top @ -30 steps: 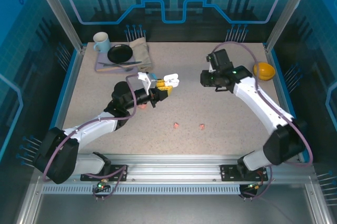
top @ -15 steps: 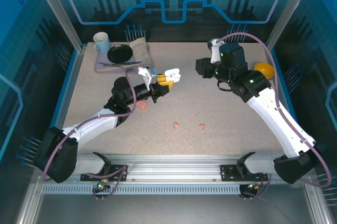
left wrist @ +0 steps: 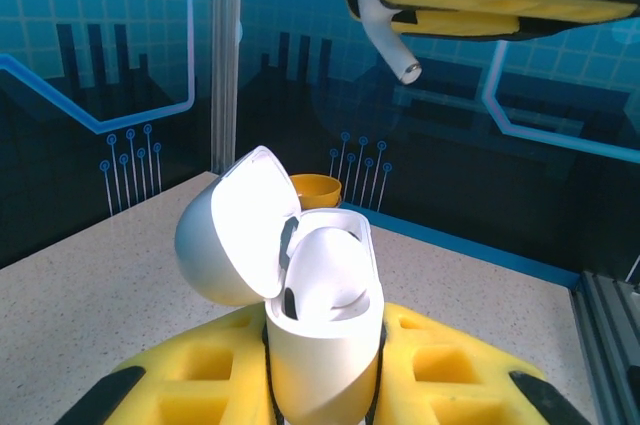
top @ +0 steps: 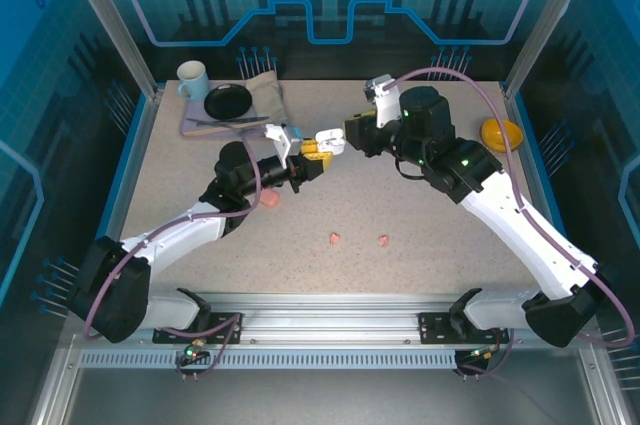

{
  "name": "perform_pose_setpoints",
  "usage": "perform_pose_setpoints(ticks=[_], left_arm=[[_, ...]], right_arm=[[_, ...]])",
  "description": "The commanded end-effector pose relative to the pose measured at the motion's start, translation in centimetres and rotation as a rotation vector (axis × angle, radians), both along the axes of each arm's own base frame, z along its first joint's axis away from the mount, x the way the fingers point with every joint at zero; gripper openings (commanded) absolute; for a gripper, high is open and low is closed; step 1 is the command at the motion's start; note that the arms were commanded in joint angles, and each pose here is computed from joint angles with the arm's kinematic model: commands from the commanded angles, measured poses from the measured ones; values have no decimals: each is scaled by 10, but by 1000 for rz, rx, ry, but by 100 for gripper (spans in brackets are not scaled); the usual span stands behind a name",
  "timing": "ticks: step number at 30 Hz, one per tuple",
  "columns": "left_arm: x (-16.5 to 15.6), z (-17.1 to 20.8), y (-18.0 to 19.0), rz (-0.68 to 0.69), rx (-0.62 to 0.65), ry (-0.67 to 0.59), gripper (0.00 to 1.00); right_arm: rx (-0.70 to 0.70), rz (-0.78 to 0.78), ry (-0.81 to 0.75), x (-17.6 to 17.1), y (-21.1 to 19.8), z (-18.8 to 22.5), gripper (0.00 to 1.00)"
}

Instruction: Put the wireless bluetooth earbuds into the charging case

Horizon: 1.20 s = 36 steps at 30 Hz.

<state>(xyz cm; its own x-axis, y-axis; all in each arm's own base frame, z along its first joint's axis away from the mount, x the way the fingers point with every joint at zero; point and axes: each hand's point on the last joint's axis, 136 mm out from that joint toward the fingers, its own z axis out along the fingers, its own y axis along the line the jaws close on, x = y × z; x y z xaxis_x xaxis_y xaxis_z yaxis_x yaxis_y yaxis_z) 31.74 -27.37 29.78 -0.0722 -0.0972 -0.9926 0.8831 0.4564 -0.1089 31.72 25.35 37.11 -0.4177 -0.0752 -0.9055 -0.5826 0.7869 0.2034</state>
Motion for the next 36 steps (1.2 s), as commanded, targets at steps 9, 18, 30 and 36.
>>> perform_pose_setpoints(ticks=[9,18,30,36], left_arm=[[0,20,-6,-60,-27,15,0],[-5,18,-9,-93,4,45,0],[-6,17,-10,-104,9,52,0],[-6,19,-10,-106,7,53,0]], right_arm=[[-50,82,-149,-4,13,0,29],[-65,70,-191,-4,6,-3,27],[-85,54,-184,2,0,-11,27],[-91,48,-180,3,-2,-16,27]])
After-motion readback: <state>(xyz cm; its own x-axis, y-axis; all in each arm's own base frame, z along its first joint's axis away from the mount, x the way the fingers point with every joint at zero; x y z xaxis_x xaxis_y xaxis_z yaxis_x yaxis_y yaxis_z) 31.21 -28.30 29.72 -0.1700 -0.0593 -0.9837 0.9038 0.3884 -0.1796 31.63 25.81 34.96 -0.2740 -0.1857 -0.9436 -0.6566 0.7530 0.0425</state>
